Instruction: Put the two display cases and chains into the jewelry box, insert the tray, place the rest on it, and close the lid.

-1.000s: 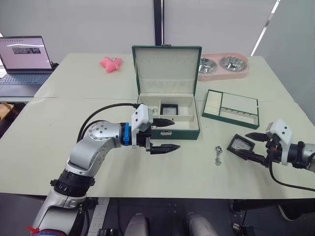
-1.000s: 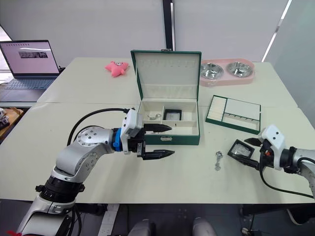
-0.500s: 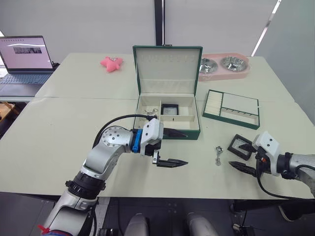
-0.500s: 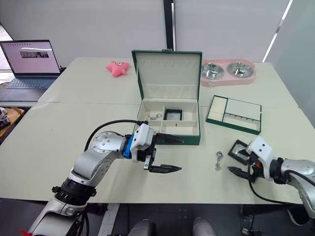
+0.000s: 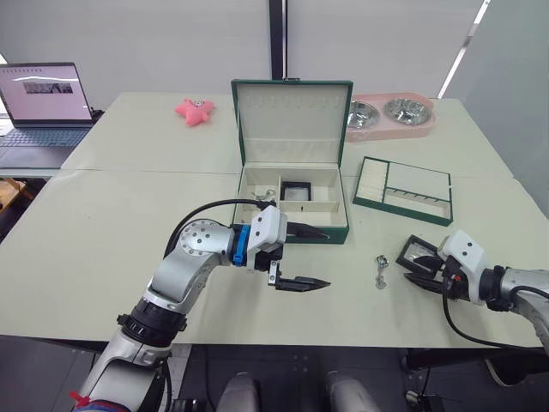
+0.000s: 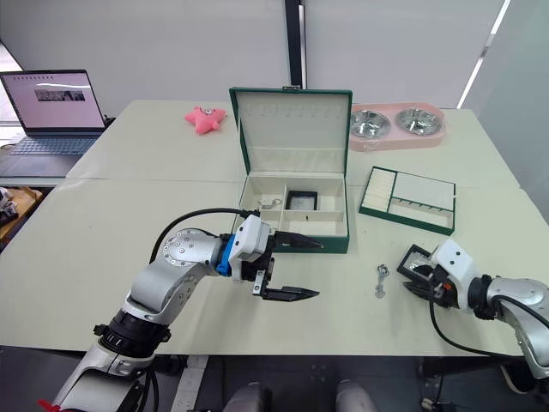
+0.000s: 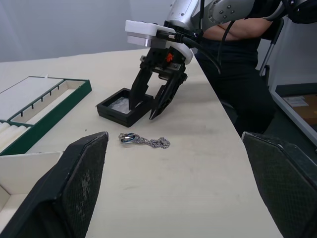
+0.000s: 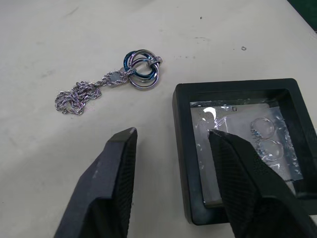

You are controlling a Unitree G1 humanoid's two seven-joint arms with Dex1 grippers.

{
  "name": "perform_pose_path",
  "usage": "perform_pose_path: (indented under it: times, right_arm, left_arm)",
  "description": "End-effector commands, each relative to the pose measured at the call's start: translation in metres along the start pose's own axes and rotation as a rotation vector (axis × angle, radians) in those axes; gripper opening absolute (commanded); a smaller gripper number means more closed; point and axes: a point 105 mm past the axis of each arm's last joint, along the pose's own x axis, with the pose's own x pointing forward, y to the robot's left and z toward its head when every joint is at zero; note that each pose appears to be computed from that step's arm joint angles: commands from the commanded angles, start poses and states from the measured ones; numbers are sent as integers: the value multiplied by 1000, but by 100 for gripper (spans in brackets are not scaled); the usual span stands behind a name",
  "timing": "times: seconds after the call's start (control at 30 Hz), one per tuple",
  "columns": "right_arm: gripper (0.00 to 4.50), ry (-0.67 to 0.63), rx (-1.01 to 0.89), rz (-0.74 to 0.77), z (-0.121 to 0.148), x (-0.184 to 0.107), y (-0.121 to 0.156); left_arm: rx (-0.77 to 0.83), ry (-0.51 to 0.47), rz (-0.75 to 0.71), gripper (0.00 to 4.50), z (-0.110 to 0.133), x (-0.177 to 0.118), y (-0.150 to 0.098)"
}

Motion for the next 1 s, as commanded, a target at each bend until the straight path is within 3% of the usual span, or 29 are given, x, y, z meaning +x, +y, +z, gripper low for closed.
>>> perform_pose_path:
  times: [0.03, 0.23, 0.47, 0.8, 1.0]
  right_arm:
    - [134, -33, -35, -16, 9, -1, -3]
    - [6, -39, -45, -31, 9, -1, -7]
    - [3, -57, -62, -25, 16, -7, -10]
    - [3, -166, -119, 182, 84, -12, 5]
    - [3, -209, -190, 286, 122, 2, 16]
  left_arm:
    - [27, -8, 11, 450, 5, 0, 2]
    - [22, -9, 19, 450, 2, 0, 4]
    - [16, -21, 73, 450, 0, -4, 12]
    - [-14, -41, 254, 450, -2, -21, 20]
    - [-52, -44, 403, 450, -6, -37, 15]
